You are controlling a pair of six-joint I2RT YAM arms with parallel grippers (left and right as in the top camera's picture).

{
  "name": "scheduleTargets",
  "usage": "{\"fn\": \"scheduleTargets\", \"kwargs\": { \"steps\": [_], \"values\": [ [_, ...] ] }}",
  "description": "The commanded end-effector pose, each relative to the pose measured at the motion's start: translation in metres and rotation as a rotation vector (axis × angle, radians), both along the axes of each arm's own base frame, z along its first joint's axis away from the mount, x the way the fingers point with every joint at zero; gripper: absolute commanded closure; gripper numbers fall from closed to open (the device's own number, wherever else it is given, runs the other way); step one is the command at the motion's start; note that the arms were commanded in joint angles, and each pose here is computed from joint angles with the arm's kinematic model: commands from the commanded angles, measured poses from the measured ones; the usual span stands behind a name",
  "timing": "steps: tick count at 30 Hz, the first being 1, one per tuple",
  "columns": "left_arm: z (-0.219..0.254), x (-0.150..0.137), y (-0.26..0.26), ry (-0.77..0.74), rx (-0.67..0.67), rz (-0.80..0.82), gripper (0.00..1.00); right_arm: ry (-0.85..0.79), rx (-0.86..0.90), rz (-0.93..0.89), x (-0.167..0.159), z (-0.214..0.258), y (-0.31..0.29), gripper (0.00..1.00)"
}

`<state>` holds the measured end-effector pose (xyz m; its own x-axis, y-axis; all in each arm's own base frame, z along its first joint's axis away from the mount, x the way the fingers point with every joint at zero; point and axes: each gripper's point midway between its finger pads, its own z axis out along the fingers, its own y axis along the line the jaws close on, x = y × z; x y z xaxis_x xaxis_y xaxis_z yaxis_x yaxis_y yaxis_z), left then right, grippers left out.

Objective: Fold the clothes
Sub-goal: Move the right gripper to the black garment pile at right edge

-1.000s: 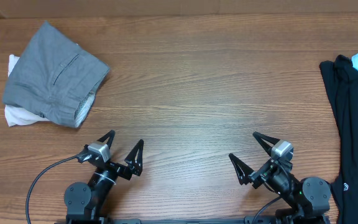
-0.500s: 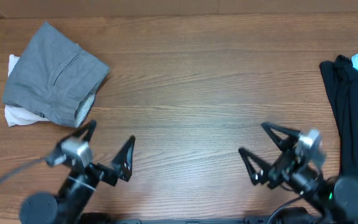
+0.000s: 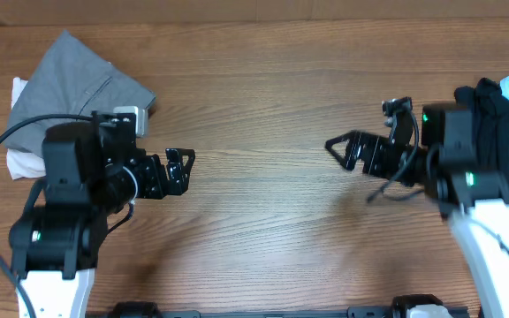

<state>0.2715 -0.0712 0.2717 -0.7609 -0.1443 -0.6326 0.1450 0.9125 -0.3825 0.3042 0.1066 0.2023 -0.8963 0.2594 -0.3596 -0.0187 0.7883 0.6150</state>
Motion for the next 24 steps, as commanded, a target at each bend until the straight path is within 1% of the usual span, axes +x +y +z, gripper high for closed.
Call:
{"fn": "scheduleTargets", "kwargs": {
  "steps": [1, 2, 4, 7, 9, 11, 13, 17, 21, 24],
  "values": [
    [0.000, 0.001, -0.003, 0.017, 0.016, -0.030, 0.00, 0.100, -0.203, -0.272, 0.036, -0.016, -0.072, 0.00],
    [-0.003, 0.000, -0.002, 0.035, 0.017, -0.030, 0.00, 0.137, -0.265, -0.344, 0.042, -0.019, -0.098, 0.00],
    [-0.008, -0.003, -0.002, 0.062, 0.018, -0.030, 0.00, 0.170, -0.328, -0.439, 0.053, -0.018, -0.134, 0.00],
    [-0.010, -0.003, -0.002, 0.069, 0.018, -0.030, 0.00, 0.185, -0.346, -0.547, 0.064, -0.011, -0.175, 0.00],
    [-0.009, -0.003, -0.002, 0.068, 0.018, -0.030, 0.00, 0.190, -0.342, -0.613, 0.063, -0.009, -0.201, 0.00],
    [-0.010, -0.004, -0.002, 0.072, 0.018, -0.030, 0.00, 0.219, -0.376, -0.692, 0.052, -0.011, -0.229, 0.00],
    [-0.012, -0.006, -0.002, 0.088, 0.021, -0.028, 0.00, 0.285, -0.430, -0.798, 0.029, -0.016, -0.262, 0.00],
    [-0.018, -0.010, 0.004, 0.114, 0.046, -0.008, 0.00, 0.357, -0.373, -1.002, 0.001, -0.020, -0.303, 0.00],
    [-0.019, -0.010, 0.005, 0.116, 0.054, -0.002, 0.00, 0.354, -0.363, -1.082, -0.009, -0.032, -0.331, 0.00],
    [-0.019, -0.009, 0.006, 0.117, 0.059, 0.001, 0.00, 0.389, -0.369, -1.087, -0.013, -0.051, -0.334, 0.00]
  ]
}}
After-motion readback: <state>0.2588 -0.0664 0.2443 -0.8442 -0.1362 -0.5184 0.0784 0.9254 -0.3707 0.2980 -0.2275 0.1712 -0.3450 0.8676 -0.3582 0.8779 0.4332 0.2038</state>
